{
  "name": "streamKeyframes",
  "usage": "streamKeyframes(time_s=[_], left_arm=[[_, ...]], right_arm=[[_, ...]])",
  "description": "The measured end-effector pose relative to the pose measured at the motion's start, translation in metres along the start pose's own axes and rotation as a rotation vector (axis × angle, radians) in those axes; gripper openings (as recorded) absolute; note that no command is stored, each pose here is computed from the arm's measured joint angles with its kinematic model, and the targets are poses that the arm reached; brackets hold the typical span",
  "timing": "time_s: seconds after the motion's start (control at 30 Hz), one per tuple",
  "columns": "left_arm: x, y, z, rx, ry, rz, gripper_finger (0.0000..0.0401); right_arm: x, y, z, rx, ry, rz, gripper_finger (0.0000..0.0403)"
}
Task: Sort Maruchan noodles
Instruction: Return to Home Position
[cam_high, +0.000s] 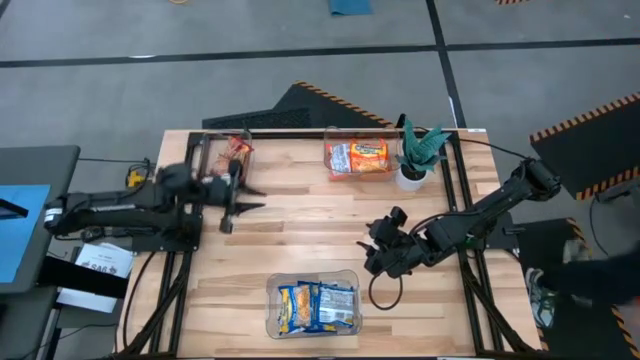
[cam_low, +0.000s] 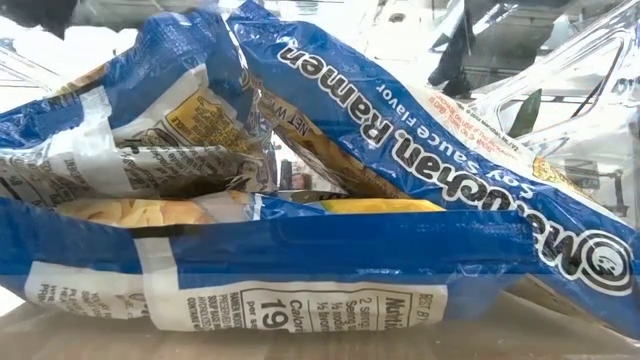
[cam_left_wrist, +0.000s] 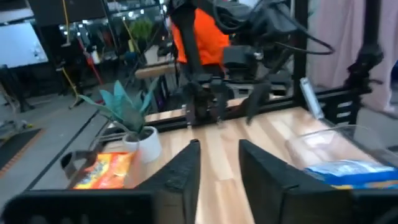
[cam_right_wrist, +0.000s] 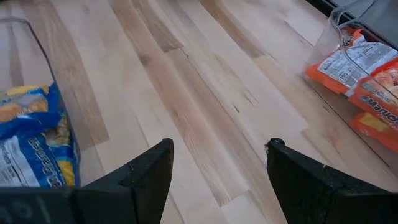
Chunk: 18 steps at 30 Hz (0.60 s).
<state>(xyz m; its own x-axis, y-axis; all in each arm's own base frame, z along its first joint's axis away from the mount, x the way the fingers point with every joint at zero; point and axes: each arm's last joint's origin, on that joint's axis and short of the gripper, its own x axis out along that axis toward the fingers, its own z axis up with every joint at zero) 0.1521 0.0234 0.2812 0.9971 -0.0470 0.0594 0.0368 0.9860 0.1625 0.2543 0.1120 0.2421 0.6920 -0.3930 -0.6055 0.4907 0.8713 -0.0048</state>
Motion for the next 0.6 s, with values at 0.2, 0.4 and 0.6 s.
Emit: streamKeyframes(time_s=[0.2, 0.4, 0.6], left_arm=[[-0.031, -0.027, -0.041, -0.023, -0.066, 0.020, 0.0010], [-0.050, -0.041, -0.064, -0.051, -0.150, -0.018, 0.0001], [-0.058, -0.050, -0.080, -0.057, -0.198, -0.108, 0.0000]], right_arm=[[0.000, 0.003, 0.003, 0.035, -0.028, 0.026, 0.0276], [0.000, 0.005, 0.005, 0.055, -0.043, 0.042, 0.0276], [0.000, 0.005, 0.006, 0.064, -0.049, 0.049, 0.0276]])
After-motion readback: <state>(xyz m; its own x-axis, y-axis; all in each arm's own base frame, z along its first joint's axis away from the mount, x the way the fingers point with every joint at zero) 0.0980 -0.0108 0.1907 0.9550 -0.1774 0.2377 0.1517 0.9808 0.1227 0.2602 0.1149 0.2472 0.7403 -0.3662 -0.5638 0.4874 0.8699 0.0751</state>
